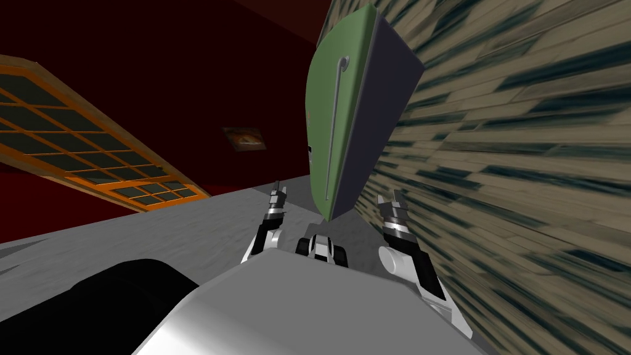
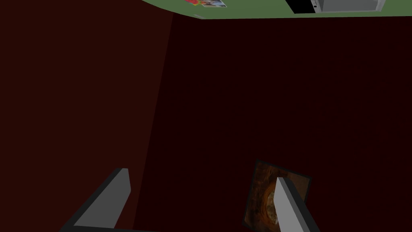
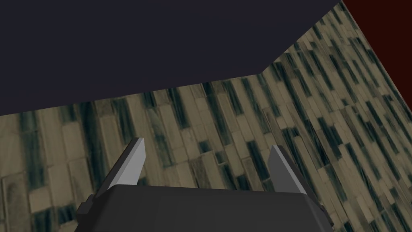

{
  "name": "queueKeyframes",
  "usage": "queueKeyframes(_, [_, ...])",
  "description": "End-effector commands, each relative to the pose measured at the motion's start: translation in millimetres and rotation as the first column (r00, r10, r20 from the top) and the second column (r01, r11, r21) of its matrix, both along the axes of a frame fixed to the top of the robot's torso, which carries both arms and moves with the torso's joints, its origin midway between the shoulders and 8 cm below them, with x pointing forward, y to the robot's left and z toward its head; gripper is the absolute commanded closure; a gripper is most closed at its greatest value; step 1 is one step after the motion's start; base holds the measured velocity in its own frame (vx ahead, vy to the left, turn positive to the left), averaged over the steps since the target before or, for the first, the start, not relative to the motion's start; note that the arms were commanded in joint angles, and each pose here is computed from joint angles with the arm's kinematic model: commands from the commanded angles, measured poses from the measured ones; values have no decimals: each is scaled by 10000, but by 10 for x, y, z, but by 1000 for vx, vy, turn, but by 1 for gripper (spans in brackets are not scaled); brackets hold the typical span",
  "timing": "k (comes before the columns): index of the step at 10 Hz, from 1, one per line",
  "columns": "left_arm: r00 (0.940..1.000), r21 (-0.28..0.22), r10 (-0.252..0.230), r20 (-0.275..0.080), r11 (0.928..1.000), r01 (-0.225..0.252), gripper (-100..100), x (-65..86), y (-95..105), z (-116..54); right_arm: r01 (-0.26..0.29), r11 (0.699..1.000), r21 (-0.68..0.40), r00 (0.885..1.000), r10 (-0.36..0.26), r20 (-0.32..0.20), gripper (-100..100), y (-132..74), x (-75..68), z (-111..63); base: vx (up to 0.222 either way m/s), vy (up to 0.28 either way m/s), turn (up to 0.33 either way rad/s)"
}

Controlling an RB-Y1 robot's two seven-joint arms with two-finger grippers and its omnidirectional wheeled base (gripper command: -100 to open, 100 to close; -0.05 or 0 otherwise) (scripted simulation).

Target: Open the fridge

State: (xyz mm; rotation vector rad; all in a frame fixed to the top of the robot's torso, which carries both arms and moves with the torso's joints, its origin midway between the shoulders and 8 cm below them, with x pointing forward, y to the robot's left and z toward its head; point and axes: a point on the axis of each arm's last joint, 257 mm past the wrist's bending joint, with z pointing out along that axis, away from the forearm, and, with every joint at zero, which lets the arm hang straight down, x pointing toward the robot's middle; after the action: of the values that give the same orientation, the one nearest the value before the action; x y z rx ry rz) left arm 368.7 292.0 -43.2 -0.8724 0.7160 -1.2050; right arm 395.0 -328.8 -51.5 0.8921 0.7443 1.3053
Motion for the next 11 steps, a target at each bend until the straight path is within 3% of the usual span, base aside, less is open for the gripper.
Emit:
queueKeyframes(1, [10000, 0, 0, 0, 10000, 0, 0, 0, 0, 0, -265, 9956, 895, 9970, 328, -697, -100, -118, 129, -221, -12, 10, 41])
queueKeyframes(6, [10000, 0, 0, 0, 10000, 0, 0, 0, 0, 0, -489, 9654, 2561, 9836, 911, -1556, -100, -284, 292, -579, -8, 9, 29])
queueKeyframes(7, [10000, 0, 0, 0, 10000, 0, 0, 0, 0, 0, -483, 9510, 3054, 9758, 1103, -1891, -100, -347, 355, -727, -10, 14, 45])
queueKeyframes(8, [10000, 0, 0, 0, 10000, 0, 0, 0, 0, 0, -519, 9409, 3347, 9738, 1220, -1918, -100, -352, 362, -756, -7, 10, 31])
queueKeyframes(9, [10000, 0, 0, 0, 10000, 0, 0, 0, 0, 0, -461, 9222, 3840, 9616, 1450, -2329, -100, -402, 427, -931, -5, 12, 48])
queueKeyframes(10, [10000, 0, 0, 0, 10000, 0, 0, 0, 0, 0, -502, 9096, 4125, 9622, 1548, -2241, -100, -410, 426, -934, -5, 10, 20])
queueKeyframes(11, [10000, 0, 0, -1, 10000, 0, 0, 0, 0, 0, -410, 8852, 4634, 9503, 1777, -2555, -100, -461, 481, -1094, -8, 13, 53])
